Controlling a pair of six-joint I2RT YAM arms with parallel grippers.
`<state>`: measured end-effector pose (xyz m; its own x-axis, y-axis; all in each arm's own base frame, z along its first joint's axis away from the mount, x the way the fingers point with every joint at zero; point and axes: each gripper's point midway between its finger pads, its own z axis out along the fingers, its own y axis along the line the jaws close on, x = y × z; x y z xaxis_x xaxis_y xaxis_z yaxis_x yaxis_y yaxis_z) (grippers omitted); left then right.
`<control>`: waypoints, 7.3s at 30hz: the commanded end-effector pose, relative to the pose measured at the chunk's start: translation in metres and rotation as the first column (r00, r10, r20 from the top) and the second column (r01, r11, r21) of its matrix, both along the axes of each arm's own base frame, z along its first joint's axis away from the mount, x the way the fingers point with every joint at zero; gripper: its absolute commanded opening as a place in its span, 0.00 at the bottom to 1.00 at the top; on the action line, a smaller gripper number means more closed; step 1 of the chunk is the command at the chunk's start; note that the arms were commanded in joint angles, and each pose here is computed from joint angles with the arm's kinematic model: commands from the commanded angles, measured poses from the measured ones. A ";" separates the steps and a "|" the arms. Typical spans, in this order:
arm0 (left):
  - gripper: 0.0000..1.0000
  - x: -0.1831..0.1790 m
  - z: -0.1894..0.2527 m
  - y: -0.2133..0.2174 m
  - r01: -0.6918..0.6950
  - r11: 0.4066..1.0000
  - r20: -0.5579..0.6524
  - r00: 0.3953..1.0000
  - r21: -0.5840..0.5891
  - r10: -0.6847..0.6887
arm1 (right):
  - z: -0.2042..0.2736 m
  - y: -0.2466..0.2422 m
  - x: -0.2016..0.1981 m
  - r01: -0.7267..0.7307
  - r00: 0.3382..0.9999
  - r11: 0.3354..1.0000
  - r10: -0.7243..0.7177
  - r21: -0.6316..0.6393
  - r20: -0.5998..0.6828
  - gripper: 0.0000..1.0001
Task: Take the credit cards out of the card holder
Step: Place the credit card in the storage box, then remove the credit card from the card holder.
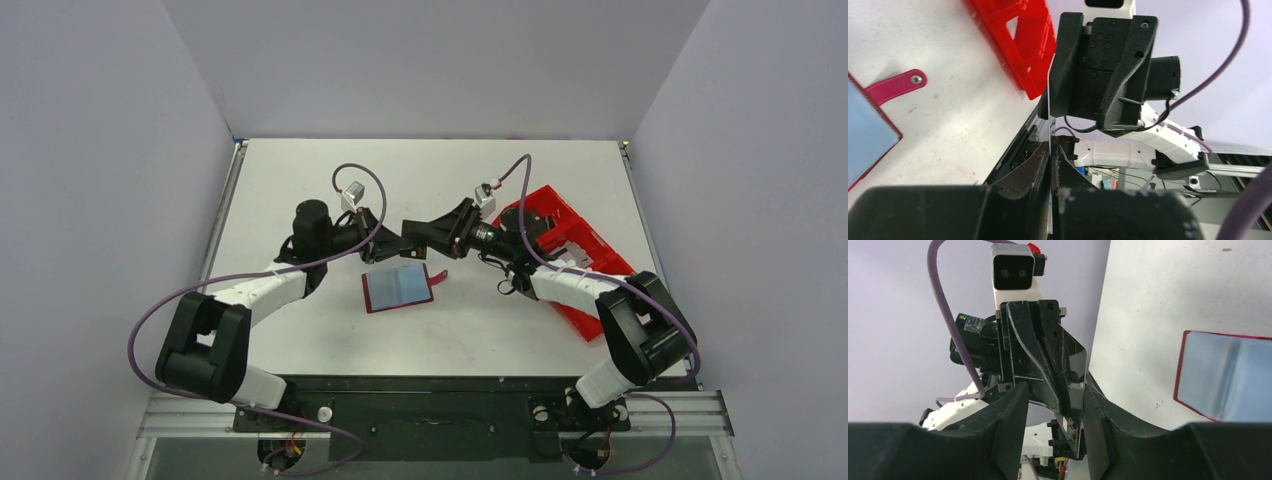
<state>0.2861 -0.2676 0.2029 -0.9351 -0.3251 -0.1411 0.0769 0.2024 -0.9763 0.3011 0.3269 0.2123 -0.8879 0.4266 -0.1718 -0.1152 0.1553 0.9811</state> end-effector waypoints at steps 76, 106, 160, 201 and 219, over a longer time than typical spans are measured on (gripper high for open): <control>0.45 -0.009 -0.035 0.072 -0.115 0.780 0.104 0.993 0.615 0.064 | -0.112 -0.274 0.156 0.716 0.547 0.412 -0.832 -0.564 0.087 0.04; 0.45 0.018 -0.067 0.125 -0.230 0.611 0.050 0.954 0.757 0.297 | -0.075 -0.078 0.042 0.311 0.947 0.539 -0.242 -0.783 0.209 0.52; 0.45 0.017 -0.094 0.173 -0.259 0.565 0.010 0.914 0.784 0.405 | -0.212 0.055 -0.030 -0.075 0.984 0.213 0.177 -0.974 -0.037 0.18; 0.35 0.002 -0.160 0.076 -0.001 0.687 -0.177 0.966 0.726 0.188 | -0.230 0.052 -0.025 -0.278 0.959 0.679 0.153 -0.679 -0.239 0.00; 0.08 0.007 -0.175 0.068 -0.002 0.669 -0.181 0.962 0.743 0.204 | -0.213 0.055 -0.022 -0.262 0.964 0.702 0.162 -0.663 -0.210 0.08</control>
